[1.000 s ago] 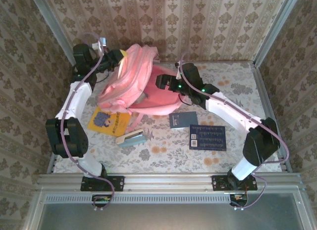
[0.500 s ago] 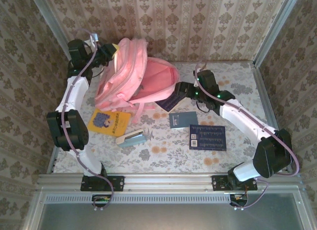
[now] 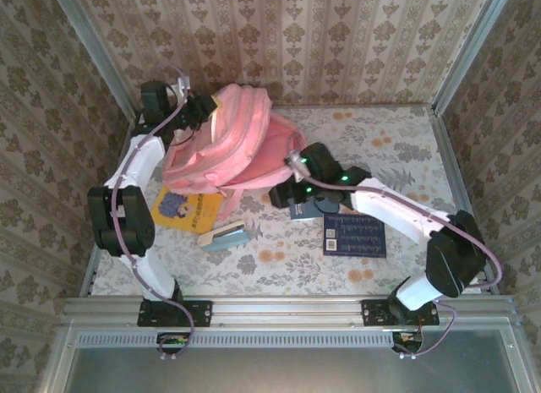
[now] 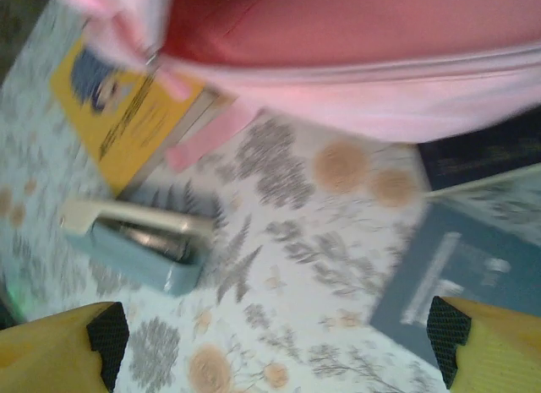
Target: Pack the student bag
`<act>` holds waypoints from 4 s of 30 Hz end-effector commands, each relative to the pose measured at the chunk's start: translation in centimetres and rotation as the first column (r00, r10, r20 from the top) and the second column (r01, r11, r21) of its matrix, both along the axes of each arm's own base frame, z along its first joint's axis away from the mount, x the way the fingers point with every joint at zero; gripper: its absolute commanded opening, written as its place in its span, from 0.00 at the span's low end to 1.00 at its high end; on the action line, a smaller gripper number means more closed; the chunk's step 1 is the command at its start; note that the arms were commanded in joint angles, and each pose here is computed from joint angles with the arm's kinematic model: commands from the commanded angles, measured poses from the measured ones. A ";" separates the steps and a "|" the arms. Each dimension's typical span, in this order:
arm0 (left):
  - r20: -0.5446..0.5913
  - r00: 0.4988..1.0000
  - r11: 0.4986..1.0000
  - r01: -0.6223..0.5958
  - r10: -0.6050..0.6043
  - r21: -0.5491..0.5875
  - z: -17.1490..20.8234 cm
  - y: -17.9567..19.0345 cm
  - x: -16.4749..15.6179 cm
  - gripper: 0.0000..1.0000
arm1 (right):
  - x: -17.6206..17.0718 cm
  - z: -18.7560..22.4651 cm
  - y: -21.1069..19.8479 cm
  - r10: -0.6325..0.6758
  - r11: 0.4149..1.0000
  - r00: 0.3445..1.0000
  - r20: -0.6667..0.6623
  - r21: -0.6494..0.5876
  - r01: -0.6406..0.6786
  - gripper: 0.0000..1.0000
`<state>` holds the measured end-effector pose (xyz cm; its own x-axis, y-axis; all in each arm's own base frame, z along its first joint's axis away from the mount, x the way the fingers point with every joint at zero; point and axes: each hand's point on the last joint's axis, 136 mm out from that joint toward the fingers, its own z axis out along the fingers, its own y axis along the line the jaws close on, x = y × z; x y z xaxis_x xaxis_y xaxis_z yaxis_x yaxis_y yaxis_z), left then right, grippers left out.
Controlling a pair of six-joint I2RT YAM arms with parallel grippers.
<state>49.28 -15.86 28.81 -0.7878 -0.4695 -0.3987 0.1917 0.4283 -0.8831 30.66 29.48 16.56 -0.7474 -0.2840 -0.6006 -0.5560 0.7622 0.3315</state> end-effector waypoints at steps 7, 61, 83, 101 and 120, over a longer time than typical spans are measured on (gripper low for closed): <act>0.016 0.995 0.995 -0.097 0.097 0.000 0.7 2.5 -3.2 0.00 | -4.7 -5.7 7.6 0.431 0.864 0.902 0.020 -0.295 -0.407 0.93; 0.039 0.995 0.996 -0.087 0.088 -0.037 -0.8 2.9 -4.1 0.00 | -13.0 -10.7 14.0 0.537 0.829 0.771 -0.342 0.042 -0.558 0.86; 0.042 0.995 0.996 -0.084 0.085 -0.036 -0.8 2.9 -4.1 0.00 | -11.6 -12.5 13.4 0.491 0.831 0.831 -0.261 -0.144 -0.537 0.40; 0.035 0.996 0.996 -0.084 0.085 -0.032 -1.2 2.9 -4.0 0.00 | -11.4 -10.7 12.9 0.475 0.845 0.868 -0.145 -0.200 -0.496 0.13; 0.176 0.977 0.990 0.130 -0.120 -0.045 5.2 -0.5 -4.9 0.00 | -5.7 -2.7 -1.8 -0.037 0.995 0.986 0.164 -0.085 0.051 0.00</act>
